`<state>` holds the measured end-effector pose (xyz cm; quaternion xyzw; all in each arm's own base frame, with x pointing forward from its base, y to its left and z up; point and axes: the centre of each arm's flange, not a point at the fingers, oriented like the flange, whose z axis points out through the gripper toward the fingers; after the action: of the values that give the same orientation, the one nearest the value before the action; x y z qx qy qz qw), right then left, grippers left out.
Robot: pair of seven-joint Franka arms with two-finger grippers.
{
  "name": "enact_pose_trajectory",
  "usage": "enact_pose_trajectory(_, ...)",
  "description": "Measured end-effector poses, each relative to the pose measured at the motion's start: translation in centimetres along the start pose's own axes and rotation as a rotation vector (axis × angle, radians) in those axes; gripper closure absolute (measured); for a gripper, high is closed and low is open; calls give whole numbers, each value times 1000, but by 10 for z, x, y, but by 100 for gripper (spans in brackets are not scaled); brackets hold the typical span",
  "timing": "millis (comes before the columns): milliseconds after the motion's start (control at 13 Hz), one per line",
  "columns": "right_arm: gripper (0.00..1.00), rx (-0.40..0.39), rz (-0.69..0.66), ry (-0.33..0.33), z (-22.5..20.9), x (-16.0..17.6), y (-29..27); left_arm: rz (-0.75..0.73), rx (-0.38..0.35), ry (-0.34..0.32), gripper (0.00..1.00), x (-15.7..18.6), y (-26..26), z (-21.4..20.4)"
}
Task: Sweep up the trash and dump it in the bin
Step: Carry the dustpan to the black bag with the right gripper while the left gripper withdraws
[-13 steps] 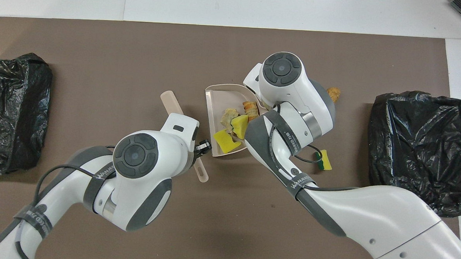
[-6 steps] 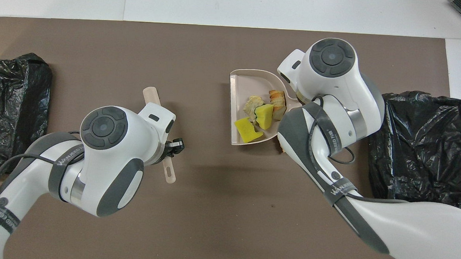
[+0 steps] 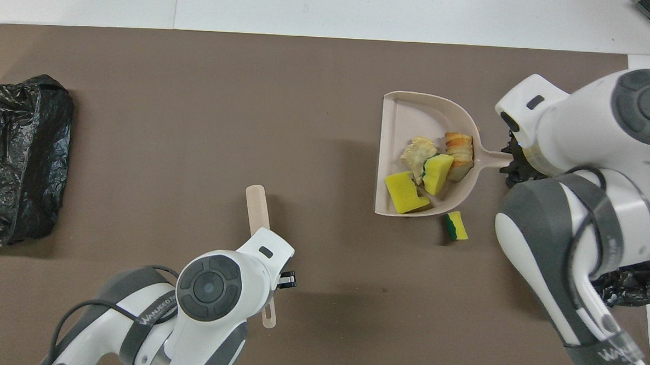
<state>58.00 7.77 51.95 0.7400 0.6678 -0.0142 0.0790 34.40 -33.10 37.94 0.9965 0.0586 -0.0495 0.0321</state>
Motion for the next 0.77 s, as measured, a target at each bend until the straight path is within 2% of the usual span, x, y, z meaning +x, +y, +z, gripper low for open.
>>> enact_pose_trajectory(154,69,17,10,27,-5,-54,-19,7,-28,-22,73,-26,7,13)
enact_pose_trajectory(308,69,44,18,40,1,-122,-38,15,-55,-34,73,-44,15,21)
enact_pose_trajectory(615,69,87,40,31,17,-245,-63,34,-63,-16,72,-68,11,52)
enact_pose_trajectory(769,69,98,30,-15,20,-283,-73,23,-68,-14,66,-64,8,51)
